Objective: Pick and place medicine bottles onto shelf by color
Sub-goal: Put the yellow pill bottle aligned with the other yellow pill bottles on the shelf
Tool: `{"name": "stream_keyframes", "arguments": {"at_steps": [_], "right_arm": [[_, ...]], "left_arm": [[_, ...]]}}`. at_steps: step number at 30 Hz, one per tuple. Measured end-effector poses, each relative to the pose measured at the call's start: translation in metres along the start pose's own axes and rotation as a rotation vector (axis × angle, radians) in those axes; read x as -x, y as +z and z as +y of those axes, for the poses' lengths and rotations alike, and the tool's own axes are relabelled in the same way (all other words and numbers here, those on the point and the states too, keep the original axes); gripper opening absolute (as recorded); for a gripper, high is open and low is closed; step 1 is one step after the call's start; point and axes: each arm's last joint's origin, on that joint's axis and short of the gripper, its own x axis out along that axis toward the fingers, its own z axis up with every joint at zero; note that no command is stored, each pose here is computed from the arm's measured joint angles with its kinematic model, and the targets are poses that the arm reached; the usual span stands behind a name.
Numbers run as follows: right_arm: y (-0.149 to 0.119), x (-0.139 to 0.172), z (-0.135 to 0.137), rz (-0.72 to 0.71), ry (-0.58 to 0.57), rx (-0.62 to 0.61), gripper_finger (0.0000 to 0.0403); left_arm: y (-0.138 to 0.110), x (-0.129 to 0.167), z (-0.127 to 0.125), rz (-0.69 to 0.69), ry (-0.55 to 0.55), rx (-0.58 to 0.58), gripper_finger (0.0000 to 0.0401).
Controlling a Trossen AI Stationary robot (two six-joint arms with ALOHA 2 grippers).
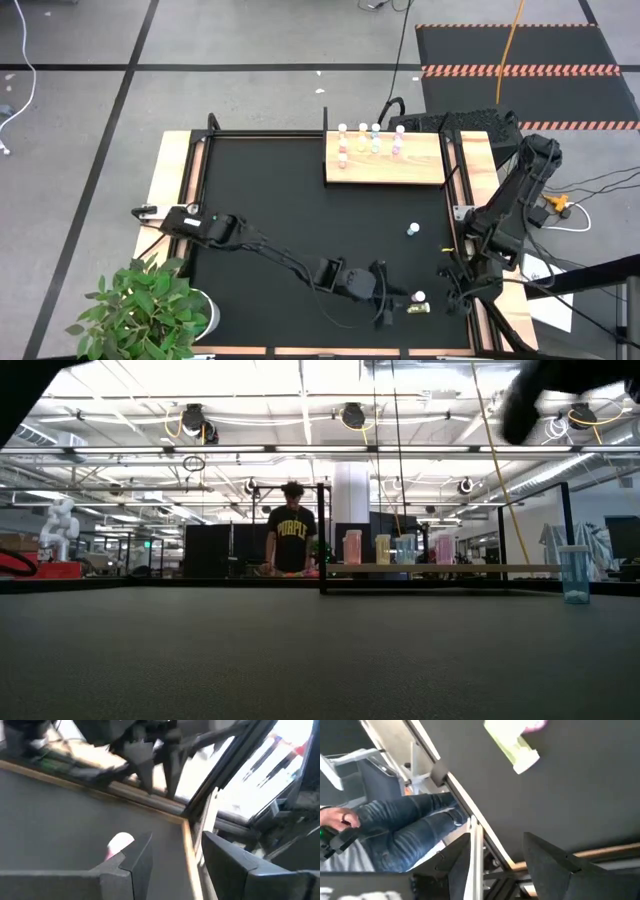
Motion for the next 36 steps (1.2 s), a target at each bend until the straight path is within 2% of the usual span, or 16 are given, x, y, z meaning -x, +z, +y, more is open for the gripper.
{"name": "stream_keyframes", "arguments": {"at_steps": [2, 6, 12, 15, 21, 29, 36], "right_arm": [[-0.001, -0.003, -0.001, -0.011, -0.015, -0.011, 0.0173], [-0.003, -0.011, -0.002, -0.02, -0.057, -0.02, 0.0173], [-0.004, -0.025, -0.005, -0.033, -0.13, -0.027, 0.0173], [-0.003, -0.03, -0.005, -0.04, -0.152, -0.049, 0.0173], [-0.005, -0.035, -0.004, -0.035, -0.146, -0.072, 0.0173], [-0.006, -0.034, -0.004, -0.033, -0.146, -0.091, 0.0173], [-0.006, -0.034, -0.006, -0.042, -0.16, -0.116, 0.0173]], "left_arm": [[-0.014, -0.011, 0.004, -0.061, -0.037, 0.049, 0.0168], [-0.043, -0.027, 0.017, -0.078, -0.059, 0.096, 0.0168], [-0.083, -0.038, 0.024, -0.013, -0.036, -0.09, 0.0168], [-0.096, -0.041, 0.023, -0.026, -0.023, -0.168, 0.017], [-0.098, -0.041, 0.023, -0.053, 0.034, -0.277, 0.0206], [-0.096, -0.041, 0.025, -0.077, 0.05, -0.295, 0.0279], [-0.091, -0.043, 0.025, -0.121, 0.102, -0.298, 0.0277]]}}
